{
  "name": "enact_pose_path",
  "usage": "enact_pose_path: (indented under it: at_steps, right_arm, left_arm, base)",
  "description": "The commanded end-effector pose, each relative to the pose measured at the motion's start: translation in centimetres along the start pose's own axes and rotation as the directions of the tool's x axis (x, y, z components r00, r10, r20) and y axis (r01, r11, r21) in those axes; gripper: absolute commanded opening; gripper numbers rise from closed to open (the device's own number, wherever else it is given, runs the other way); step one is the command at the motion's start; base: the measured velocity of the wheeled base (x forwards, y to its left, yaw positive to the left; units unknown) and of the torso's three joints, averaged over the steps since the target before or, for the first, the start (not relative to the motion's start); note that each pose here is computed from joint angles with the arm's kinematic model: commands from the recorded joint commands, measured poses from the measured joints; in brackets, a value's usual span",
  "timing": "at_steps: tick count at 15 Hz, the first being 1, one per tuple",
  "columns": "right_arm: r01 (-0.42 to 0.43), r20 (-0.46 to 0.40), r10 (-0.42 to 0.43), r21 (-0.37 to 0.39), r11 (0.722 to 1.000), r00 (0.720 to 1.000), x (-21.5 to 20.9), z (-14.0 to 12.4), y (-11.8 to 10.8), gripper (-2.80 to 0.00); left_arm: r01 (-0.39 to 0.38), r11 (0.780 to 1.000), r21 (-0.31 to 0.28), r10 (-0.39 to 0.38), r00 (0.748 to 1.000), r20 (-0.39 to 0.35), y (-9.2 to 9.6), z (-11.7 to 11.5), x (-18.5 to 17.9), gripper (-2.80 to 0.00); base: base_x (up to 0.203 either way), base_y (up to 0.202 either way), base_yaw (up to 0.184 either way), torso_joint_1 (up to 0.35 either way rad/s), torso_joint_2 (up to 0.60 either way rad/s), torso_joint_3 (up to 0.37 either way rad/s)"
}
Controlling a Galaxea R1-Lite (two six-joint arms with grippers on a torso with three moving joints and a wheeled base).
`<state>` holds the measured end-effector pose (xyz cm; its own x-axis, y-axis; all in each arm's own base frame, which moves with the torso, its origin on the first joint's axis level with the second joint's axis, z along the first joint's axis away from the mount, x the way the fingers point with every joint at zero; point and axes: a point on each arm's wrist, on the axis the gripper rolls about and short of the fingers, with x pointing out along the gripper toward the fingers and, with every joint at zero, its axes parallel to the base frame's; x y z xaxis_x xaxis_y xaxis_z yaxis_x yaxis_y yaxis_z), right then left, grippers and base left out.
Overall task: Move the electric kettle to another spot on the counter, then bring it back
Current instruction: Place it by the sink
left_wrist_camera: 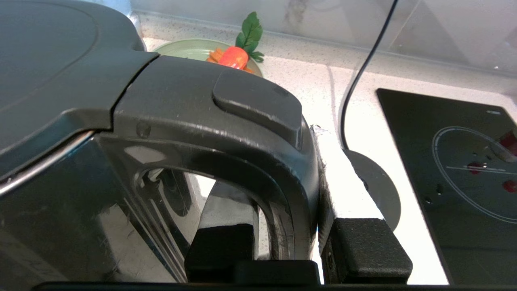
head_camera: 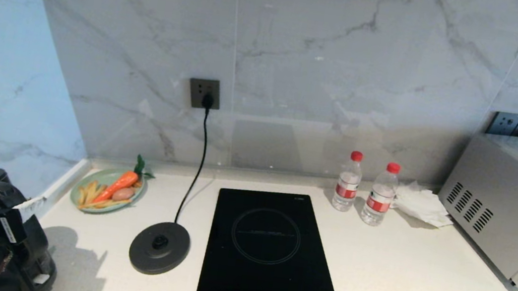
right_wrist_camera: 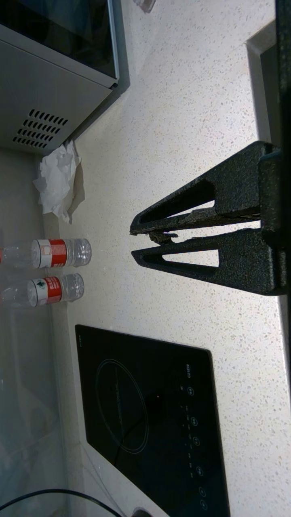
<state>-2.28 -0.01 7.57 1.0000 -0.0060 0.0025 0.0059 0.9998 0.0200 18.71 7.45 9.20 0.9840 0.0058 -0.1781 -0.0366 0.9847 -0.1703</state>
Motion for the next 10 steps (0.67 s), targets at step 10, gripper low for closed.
enact_pose_path:
  at_steps: [10]
  right_arm:
    - [0.0,0.001,0.0,0.0,1.0,1.0,0.0,0.0,0.0,-2.8]
  left_arm:
    - [0.044,0.999,0.011,-0.044,0.999,0.02,0.8,0.4,-0.4,-2.8]
  base:
    - [0.0,0.0,0.0,0.0,0.0,0.0]
